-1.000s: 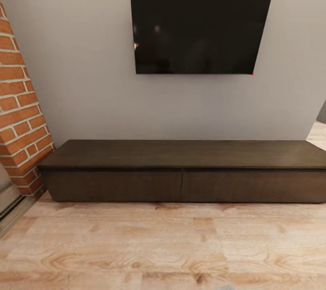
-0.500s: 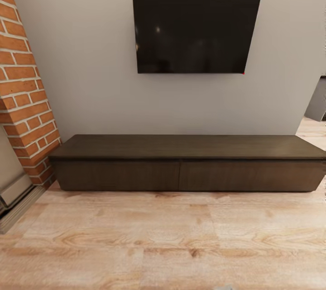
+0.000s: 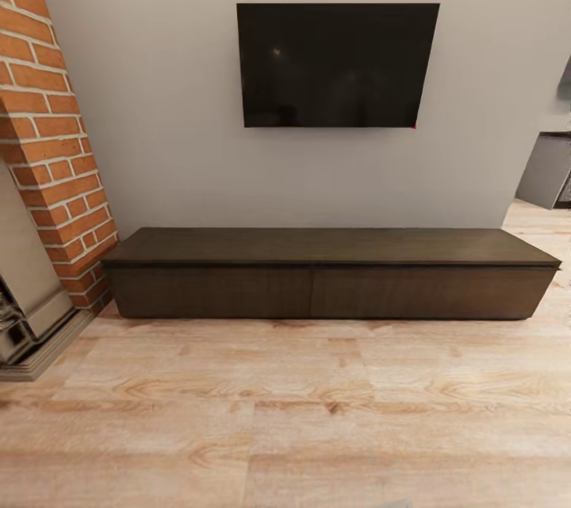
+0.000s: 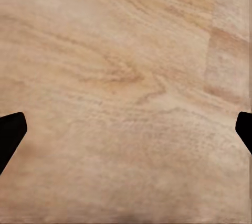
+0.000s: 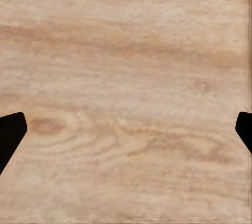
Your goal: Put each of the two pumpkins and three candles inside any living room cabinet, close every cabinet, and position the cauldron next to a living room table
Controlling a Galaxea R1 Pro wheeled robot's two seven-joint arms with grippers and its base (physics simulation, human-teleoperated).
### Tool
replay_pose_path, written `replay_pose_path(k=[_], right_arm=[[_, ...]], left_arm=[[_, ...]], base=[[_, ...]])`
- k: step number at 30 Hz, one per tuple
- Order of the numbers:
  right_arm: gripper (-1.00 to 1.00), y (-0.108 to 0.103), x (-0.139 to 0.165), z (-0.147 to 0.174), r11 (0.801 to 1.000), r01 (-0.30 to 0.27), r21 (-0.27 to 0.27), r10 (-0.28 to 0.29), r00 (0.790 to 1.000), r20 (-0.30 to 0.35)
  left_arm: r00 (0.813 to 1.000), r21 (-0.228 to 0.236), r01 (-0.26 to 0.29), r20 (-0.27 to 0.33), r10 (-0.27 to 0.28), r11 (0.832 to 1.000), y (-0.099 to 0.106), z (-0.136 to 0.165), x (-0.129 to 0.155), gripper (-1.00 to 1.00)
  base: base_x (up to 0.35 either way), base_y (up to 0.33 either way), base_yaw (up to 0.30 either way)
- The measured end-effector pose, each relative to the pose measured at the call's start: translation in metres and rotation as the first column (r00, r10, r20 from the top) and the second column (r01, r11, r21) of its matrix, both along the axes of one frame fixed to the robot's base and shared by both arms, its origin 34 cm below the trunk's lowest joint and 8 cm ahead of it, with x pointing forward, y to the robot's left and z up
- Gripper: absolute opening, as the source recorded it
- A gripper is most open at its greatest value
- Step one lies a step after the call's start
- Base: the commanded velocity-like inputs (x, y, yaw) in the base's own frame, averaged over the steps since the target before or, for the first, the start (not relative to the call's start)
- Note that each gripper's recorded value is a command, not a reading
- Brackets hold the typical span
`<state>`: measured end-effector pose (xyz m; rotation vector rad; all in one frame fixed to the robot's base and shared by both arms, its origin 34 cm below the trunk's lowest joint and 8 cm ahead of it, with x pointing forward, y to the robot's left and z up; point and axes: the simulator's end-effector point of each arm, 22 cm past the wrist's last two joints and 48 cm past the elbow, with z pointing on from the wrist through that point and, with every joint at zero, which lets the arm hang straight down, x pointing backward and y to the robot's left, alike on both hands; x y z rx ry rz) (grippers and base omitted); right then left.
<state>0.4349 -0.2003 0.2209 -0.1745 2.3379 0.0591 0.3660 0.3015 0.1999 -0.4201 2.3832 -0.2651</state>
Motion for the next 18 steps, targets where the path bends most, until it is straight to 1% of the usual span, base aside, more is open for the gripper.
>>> replay_pose_path(k=[3,8,10,18], right_arm=[[1.0,-0.0005,0.0002,0.0002,1.0,0.0,-0.001,0.0,1.0,0.001],[1.0,-0.0006,0.0002,0.0003,1.0,0.0,-0.001,0.0,1.0,0.001],[1.0,-0.0007,0.0003,0.0002,1.0,0.001,-0.001,-0.001,1.0,0.001],[1.0,-0.0007,0.0002,0.0001,1.0,0.001,-0.001,-0.001,1.0,0.001]], left_arm=[[1.0,-0.003,0.001,0.0,-0.001,1.0,-0.0021,-0.0001,-0.0002,1.0],[1.0,-0.004,0.001,0.001,-0.001,1.0,-0.0033,0.0,-0.0001,1.0],[1.0,0.002,0.001,0.013,-0.001,1.0,-0.0027,0.0016,0.0019,1.0],[1.0,0.007,0.001,0.023,-0.001,1.0,-0.003,0.0028,0.0032,1.0]], base=[[-0.219,-0.065,0.0],[-0.065,-0.02,0.0],[-0.17,-0.098,0.0],[-0.261,-0.147,0.0]])
